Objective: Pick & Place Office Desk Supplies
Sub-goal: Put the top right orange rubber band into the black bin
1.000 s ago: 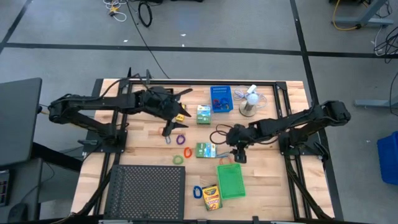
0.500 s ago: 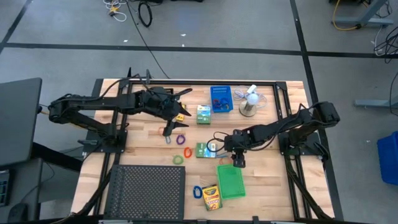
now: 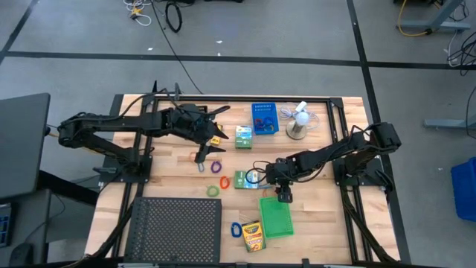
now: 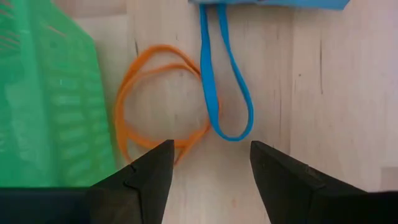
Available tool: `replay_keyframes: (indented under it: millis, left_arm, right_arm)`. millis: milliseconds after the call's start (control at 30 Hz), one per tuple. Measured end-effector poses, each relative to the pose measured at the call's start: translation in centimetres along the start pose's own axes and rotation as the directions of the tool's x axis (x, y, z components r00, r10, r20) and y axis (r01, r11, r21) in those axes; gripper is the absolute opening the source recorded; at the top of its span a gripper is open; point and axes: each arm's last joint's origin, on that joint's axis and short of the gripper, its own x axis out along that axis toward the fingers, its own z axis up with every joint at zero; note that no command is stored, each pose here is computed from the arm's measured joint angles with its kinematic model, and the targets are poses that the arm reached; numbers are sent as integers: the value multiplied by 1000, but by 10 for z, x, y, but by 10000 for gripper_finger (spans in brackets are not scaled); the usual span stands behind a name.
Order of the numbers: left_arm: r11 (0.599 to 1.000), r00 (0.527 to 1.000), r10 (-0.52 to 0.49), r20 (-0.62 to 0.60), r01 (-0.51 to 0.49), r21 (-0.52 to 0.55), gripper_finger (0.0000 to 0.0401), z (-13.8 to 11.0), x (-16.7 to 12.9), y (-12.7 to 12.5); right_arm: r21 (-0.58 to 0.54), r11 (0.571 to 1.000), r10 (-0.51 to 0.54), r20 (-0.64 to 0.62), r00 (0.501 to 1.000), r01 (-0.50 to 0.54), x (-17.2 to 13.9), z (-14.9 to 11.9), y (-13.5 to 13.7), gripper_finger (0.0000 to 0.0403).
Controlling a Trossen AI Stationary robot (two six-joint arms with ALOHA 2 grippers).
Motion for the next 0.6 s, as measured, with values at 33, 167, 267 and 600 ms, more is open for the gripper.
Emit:
replay_keyframes:
  millis: [33,167,267,600]
  left_arm:
    - [1000,1000,0,-1,0,-1,233,0,0,0]
    - [1000,1000,-1,-2,1,-3,233,0,0,0]
    - [1000,1000,-2,-5,2,-4,233,-1,0,0]
    - [1000,1000,-2,-6,2,-4,233,-1,0,0]
  right_arm:
    - [0,1000,-2,-4,1000,2,2,0,0,219]
    - [2,999,-40,-11,999,40,6,0,-1,219]
    - [7,996,-88,-23,996,88,6,-1,-4,216]
    - [82,966,-242,-50,969,245,4,-2,-26,155]
